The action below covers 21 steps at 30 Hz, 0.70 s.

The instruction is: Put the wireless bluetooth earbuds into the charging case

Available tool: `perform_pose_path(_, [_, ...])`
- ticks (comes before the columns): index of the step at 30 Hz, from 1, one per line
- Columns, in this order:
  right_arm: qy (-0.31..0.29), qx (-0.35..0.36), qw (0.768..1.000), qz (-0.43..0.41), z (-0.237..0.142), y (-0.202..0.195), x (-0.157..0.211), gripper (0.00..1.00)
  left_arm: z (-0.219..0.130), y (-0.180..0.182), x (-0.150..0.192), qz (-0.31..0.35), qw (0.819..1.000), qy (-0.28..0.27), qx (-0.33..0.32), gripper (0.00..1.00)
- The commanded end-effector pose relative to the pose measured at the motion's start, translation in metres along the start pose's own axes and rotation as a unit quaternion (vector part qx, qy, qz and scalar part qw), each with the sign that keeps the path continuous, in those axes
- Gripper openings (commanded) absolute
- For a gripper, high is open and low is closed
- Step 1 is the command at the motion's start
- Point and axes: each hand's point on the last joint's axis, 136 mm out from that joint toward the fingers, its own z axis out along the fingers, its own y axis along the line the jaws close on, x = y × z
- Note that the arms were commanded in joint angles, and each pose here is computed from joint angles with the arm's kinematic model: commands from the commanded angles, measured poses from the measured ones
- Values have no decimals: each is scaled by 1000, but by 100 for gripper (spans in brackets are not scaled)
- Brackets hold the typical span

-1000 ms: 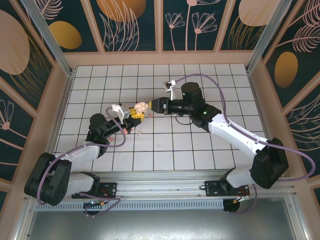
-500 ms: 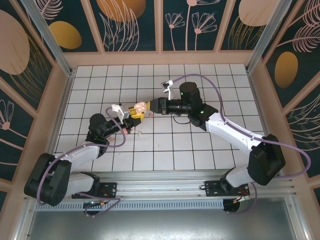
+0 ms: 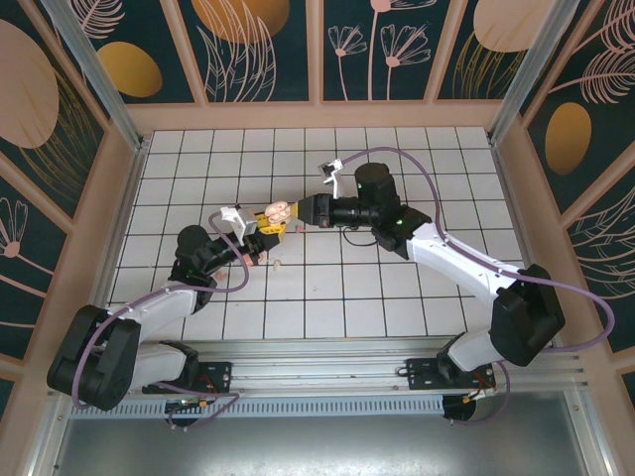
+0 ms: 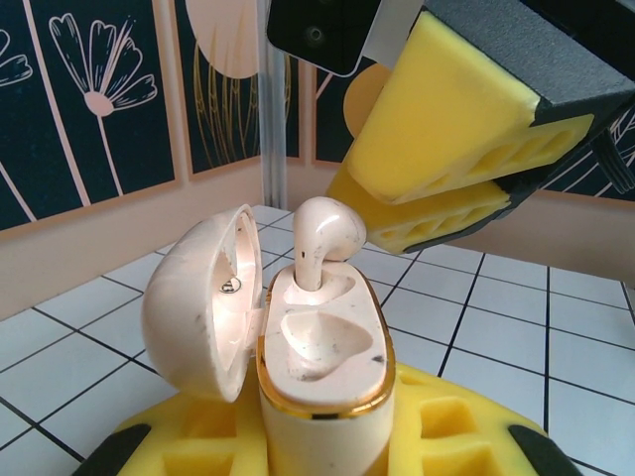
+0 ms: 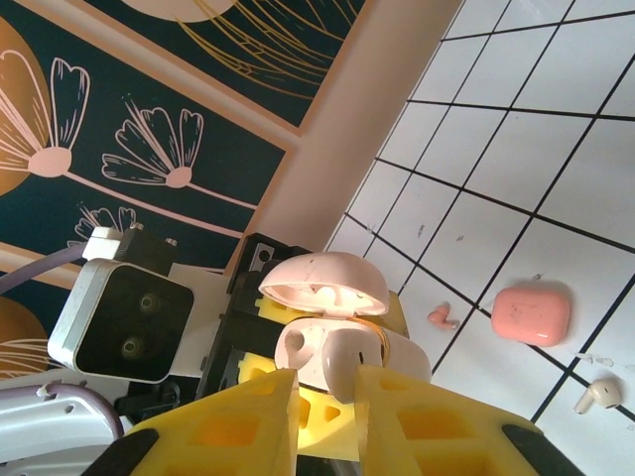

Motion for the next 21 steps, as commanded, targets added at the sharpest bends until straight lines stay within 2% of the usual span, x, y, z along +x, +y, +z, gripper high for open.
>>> perform_pose_path(1, [19,-33,999,-18,7,22,6,22,2,-6,-17,26,999,-21,12,5])
perform_pose_path(12, [21,-28,999,-26,10,26,4,21,2,-6,-17,27,999,-21,12,5])
perform_pose_path(21, [22,-21,999,-33,15,27,1,27,0,-6,-20,32,999,-22,7,5])
